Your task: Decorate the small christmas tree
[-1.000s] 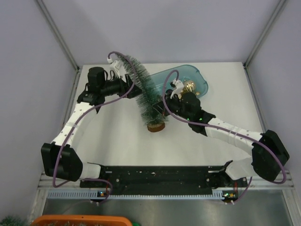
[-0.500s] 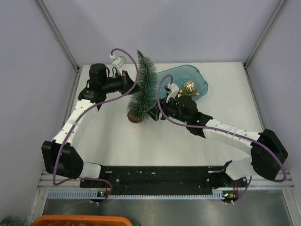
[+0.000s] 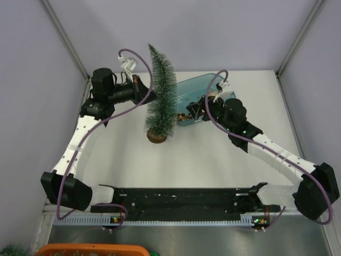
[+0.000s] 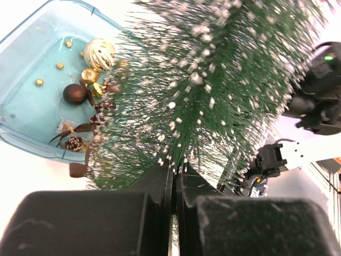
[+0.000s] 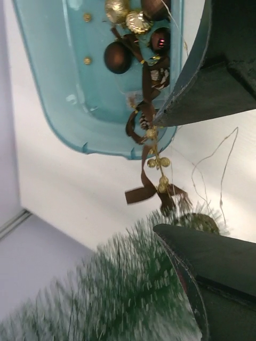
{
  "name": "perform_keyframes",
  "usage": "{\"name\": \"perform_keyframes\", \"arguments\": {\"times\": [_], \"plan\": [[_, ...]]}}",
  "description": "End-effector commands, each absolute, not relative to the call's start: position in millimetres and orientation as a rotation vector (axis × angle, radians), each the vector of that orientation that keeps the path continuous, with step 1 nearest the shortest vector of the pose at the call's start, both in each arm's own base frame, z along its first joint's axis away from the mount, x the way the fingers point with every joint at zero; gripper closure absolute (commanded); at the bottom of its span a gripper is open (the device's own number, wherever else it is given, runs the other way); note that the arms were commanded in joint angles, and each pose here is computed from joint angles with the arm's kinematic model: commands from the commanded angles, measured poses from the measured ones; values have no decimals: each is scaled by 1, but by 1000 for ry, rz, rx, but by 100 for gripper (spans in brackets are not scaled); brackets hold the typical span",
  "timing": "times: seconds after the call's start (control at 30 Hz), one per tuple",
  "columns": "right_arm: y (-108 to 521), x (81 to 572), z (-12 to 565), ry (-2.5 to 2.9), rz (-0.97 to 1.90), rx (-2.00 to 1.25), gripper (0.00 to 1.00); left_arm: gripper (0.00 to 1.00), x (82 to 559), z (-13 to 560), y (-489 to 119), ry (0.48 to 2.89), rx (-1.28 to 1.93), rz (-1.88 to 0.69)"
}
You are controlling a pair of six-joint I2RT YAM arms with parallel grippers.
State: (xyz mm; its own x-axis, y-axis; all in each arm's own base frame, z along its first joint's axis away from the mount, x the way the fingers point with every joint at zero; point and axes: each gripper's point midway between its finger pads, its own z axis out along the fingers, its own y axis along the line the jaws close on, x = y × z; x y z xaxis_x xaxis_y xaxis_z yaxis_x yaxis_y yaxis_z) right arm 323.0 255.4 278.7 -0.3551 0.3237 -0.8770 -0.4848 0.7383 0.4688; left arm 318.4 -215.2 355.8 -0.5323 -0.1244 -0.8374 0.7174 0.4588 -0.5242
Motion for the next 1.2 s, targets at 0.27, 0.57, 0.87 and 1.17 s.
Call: {"name": "perform_keyframes", "arguments": {"times": [0.27, 0.57, 0.87, 1.17], "plan": [[305, 340, 194, 1953, 1011, -176, 23, 100, 289, 399, -212, 1713, 587, -1199], [335, 341, 177, 2013, 1161, -149, 23, 100, 286, 405, -213, 1699, 601, -1211], [363, 354, 175, 1979, 1284, -88, 26, 100, 278, 411, -214, 1685, 618, -1233], [386, 368, 179, 1940, 1387, 33, 45, 100, 273, 413, -215, 1679, 631, -1250]]}}
